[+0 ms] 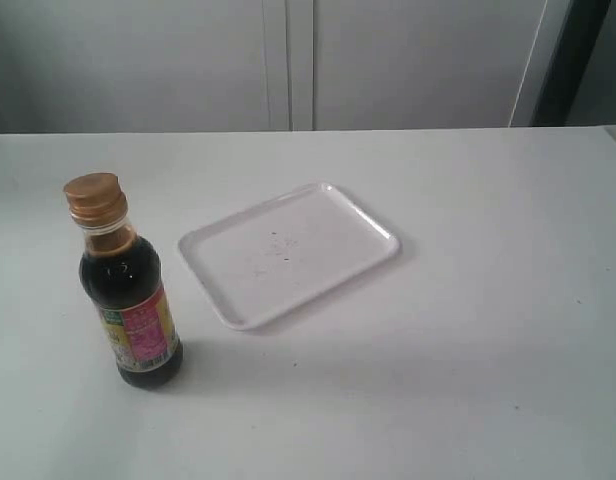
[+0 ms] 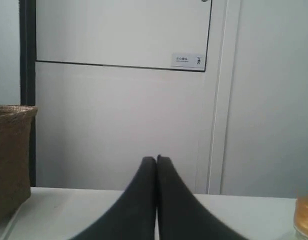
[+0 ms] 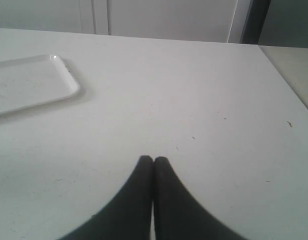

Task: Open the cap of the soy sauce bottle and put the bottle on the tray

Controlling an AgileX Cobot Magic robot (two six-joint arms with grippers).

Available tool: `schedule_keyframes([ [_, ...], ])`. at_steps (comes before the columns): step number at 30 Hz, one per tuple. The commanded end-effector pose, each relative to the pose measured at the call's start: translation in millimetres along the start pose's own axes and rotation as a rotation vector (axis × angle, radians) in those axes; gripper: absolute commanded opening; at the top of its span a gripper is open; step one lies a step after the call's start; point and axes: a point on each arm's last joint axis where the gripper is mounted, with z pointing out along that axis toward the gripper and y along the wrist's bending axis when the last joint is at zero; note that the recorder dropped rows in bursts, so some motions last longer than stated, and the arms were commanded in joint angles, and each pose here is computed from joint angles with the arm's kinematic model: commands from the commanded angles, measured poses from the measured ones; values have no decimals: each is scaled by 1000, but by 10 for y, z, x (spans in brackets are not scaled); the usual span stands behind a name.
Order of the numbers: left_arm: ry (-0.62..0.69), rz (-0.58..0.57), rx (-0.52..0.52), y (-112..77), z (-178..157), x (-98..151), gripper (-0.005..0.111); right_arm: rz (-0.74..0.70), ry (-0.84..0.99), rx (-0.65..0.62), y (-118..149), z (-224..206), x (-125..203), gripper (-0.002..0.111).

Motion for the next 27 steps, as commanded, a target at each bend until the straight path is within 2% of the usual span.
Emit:
schedule_keyframes([
  [1, -21, 31, 49, -54, 160, -165, 0, 6, -4, 4, -2, 1, 12, 0],
  [9, -9, 47, 161, -162, 536, -370, 0, 6, -4, 4, -2, 1, 12, 0],
  [17, 20, 51, 308, -281, 865, -384, 0, 6, -4, 4, -2, 1, 12, 0],
  [25, 54, 35, 475, -408, 1048, -316, 0, 6, -4, 4, -2, 1, 12, 0],
  [27, 59, 40, 512, -435, 1085, -302, 5, 6, -4, 4, -2, 1, 12, 0],
])
